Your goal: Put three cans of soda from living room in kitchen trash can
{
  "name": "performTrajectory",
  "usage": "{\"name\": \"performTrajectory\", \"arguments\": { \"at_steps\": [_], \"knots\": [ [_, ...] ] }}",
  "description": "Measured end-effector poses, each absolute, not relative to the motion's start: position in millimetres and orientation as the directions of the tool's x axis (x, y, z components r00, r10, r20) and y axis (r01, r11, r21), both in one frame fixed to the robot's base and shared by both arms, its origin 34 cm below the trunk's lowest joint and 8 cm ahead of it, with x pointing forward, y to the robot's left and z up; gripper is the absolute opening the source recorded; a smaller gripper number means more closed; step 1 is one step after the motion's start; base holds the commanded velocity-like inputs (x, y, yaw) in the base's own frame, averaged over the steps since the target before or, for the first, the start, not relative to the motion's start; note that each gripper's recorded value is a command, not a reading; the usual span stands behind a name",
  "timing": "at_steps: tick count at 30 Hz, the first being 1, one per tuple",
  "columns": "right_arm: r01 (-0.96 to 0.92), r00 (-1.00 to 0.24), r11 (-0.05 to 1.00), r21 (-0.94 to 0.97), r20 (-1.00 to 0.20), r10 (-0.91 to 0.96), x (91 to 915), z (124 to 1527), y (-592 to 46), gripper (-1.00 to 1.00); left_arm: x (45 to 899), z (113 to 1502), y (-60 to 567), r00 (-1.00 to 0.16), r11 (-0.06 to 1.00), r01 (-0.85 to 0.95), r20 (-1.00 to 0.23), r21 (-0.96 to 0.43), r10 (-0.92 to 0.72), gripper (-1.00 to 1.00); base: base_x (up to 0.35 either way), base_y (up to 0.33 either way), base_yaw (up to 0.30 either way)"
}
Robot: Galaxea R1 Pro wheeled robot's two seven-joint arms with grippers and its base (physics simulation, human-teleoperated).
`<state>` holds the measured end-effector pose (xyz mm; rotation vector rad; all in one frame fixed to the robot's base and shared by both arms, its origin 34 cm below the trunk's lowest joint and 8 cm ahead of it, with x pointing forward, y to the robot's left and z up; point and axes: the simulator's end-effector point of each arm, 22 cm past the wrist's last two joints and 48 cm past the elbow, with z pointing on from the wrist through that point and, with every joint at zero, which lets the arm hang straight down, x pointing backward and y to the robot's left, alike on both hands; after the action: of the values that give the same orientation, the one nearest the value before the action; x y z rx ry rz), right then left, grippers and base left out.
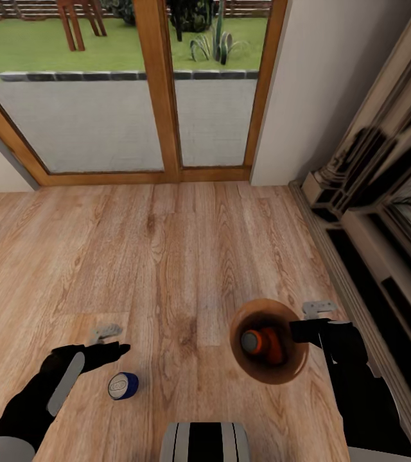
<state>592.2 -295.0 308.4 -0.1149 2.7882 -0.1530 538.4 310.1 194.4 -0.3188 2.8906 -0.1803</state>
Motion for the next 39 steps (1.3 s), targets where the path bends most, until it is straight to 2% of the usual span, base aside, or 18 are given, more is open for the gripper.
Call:
{"name": "performTrajectory", "arguments": {
  "at_steps": [6, 11, 22, 30, 39],
  "knots": [
    [-0.061, -0.937, 0.991, -0.116, -0.335, -0.096, 592, 308, -294, -1.0, 522, 182, 289, -0.966, 0.976, -0.174, -0.168, -0.134, -0.195, 1.0, 0.0, 0.0, 0.0],
    [-0.06, -0.937, 0.991, -0.117, -0.335, -0.096, 592, 308, -295, -1.0, 488, 159, 288, -0.977, 0.977, -0.186, -0.086, -0.106, -0.196, 1.0, 0.0, 0.0, 0.0],
    [-0.06, -0.937, 0.991, -0.117, -0.335, -0.097, 592, 308, -294, -1.0, 471, 144, 309, -0.986, 0.99, -0.142, -0.087, -0.01, -0.143, 1.0, 0.0, 0.0, 0.0],
    [-0.061, -0.937, 0.991, -0.117, -0.335, -0.097, 592, 308, -294, -1.0, 461, 136, 285, -0.987, 0.989, -0.143, -0.07, -0.036, -0.145, 1.0, 0.0, 0.0, 0.0],
    [-0.06, -0.937, 0.991, -0.117, -0.335, -0.097, 592, 308, -294, -1.0, 450, 130, 289, -0.991, 0.992, -0.124, -0.053, -0.009, -0.124, 1.0, 0.0, 0.0, 0.0]
  ]
}}
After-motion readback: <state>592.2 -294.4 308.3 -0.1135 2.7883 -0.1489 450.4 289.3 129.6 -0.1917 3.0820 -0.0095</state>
